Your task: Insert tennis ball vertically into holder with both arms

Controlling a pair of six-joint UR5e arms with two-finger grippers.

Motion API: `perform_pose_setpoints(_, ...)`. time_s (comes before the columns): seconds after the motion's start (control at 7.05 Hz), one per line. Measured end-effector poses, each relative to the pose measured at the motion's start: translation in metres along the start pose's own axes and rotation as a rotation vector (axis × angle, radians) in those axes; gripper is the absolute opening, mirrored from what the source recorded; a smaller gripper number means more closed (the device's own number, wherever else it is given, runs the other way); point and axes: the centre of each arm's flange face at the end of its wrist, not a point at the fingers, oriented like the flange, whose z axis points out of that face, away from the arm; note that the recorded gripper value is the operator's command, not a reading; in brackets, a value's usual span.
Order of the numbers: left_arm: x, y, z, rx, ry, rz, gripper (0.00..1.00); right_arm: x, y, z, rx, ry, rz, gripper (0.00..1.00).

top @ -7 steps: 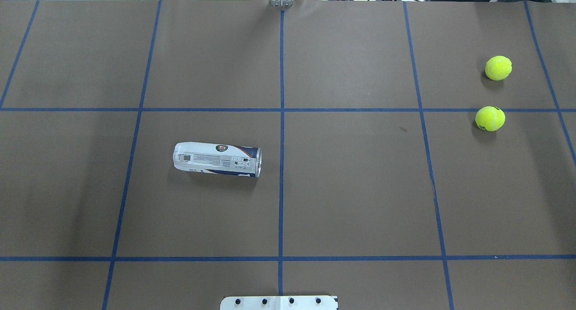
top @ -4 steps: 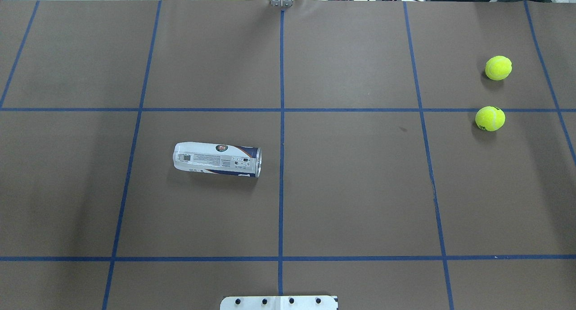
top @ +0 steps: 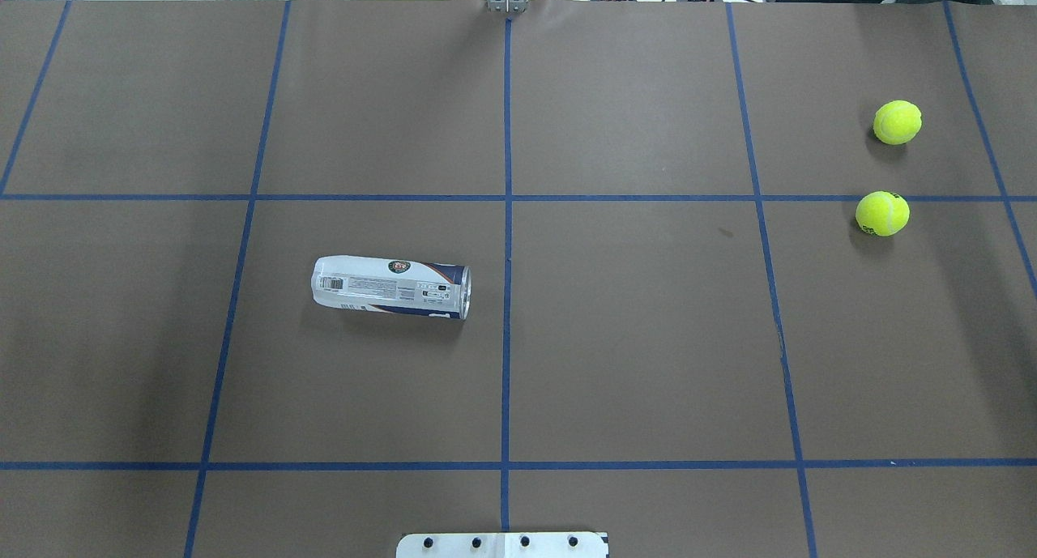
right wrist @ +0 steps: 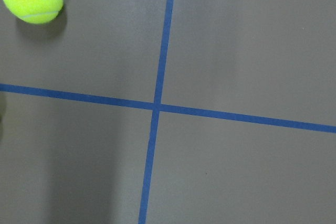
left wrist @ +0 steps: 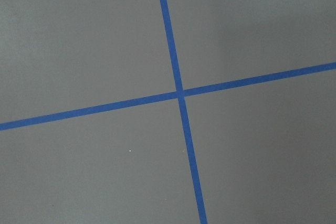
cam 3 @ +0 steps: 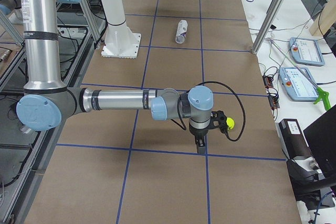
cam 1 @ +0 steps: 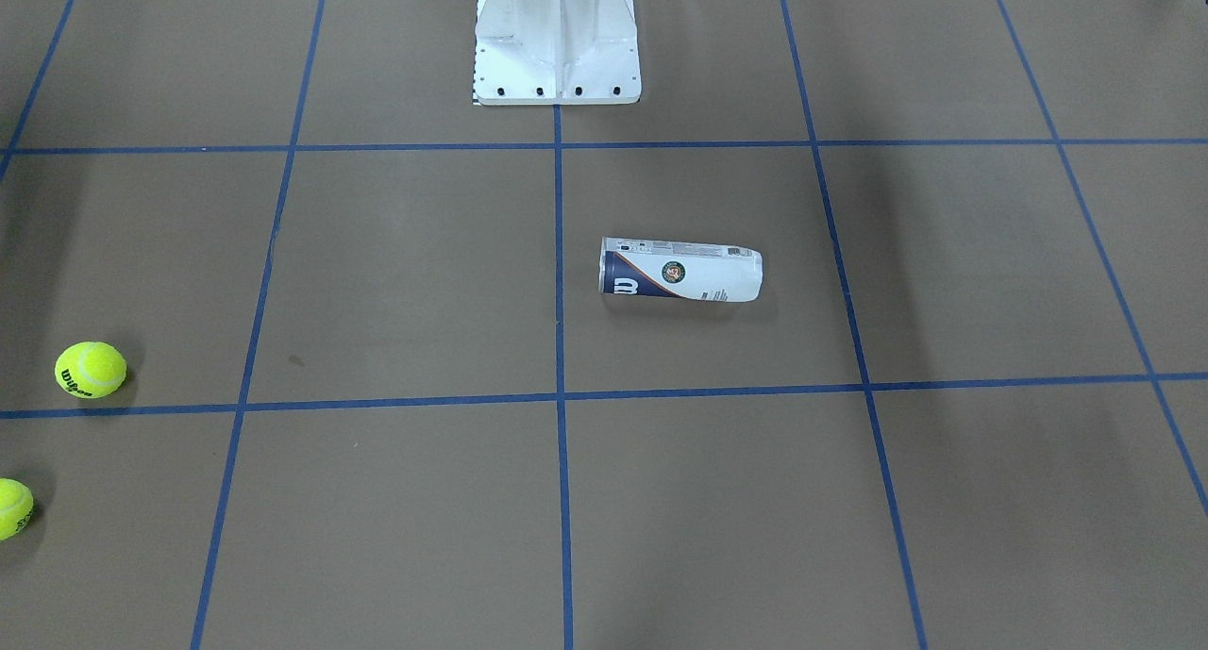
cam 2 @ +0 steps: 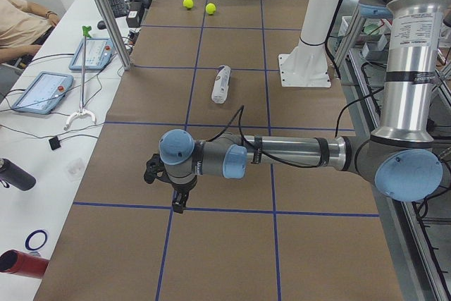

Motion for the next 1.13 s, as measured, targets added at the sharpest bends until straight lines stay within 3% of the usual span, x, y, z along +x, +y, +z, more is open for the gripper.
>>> perform_pose_setpoints(0.43, 0.016, -0.023, -0.017, 0.044, -0.007, 0.046, 1.00, -0.003, -0.005, -0.004, 0.049, 0.006, -0.053, 1.00)
perform_pose_setpoints(1.13, 0.026, -0.057, -0.030, 0.142, -0.018, 0.150, 1.00, 0.002, -0.003, 0.001, 0.045, 0.007, -0.041, 1.00)
